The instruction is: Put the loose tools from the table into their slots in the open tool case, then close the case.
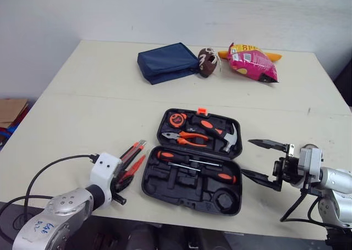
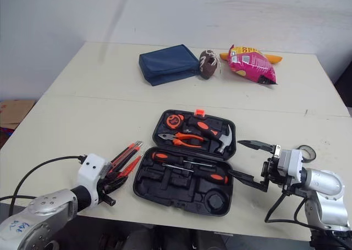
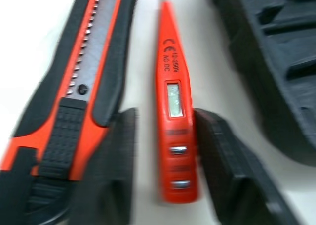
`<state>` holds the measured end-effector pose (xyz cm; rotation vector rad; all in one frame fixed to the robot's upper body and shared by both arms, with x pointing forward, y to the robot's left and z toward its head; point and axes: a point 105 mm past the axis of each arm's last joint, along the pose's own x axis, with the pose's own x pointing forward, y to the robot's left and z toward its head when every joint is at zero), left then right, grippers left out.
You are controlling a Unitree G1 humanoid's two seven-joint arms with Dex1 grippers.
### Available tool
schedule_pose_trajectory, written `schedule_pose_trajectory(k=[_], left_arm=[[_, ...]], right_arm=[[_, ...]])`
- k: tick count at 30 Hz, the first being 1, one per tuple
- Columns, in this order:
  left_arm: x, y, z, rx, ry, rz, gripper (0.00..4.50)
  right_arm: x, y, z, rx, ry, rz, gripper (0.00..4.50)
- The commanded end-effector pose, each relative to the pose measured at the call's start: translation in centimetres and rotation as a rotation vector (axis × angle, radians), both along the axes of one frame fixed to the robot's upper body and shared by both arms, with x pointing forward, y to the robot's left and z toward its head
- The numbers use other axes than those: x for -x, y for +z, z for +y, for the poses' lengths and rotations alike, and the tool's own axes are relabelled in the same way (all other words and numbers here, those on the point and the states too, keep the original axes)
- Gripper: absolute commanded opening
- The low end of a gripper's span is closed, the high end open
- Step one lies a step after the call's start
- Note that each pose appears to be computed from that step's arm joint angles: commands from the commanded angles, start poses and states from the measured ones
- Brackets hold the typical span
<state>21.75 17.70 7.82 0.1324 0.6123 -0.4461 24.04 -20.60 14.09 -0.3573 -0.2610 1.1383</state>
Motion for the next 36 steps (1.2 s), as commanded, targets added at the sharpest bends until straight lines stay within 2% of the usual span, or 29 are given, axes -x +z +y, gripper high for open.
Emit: schedule_pose_trajectory(k=[1,7,11,16,21,25,27,29,33,36], left_arm=[[0.8,-1.6,-0.5,0.02,-0.034,0.097,0.29],[0.2,-1.0,0.3,-0.008,-0.019,0.046,0.29],[-1.5,2.7,1.1,0.04,-0.027,-0.177,0.29],[-1.6,6.8,1.8,0.063,-0.236,-0.347,0.29],[-0.5,8.9,1.3,0.035,-0.614,-0.344,0.29],[0.3,7.9,1.0,-0.121,-0.93,-0.223,0.29],[-0.8,8.2,-0.3,-0.133,-1.016,-0.208,0.29],[-0.8,8.4,-2.0,-0.106,-1.097,-0.126,0.29],[-2.3,8.4,-3.9,-0.189,-1.15,-0.13,0.29],[-2.3,7.8,-4.7,-0.218,-1.192,-0.089,0.29]], right_arm=[[0.3,0.8,0.3,0.001,0.007,-0.047,4.5],[0.3,1.1,0.9,0.002,0.008,-0.05,4.5],[0.4,1.5,1.2,0.003,0.008,-0.049,4.5],[0.6,2.3,1.8,0.009,0.017,-0.047,4.5],[0.3,3.1,1.8,0.021,0.017,-0.052,4.5],[0.2,3.5,2.1,0.022,0.021,-0.046,4.5],[0.6,3.6,2.3,0.023,0.048,-0.028,4.5],[1.3,3.7,2.7,0.032,0.09,0.006,4.5],[2.4,3.5,2.8,0.061,0.12,0.044,4.5],[2.5,3.3,2.3,0.051,0.072,0.053,4.5]])
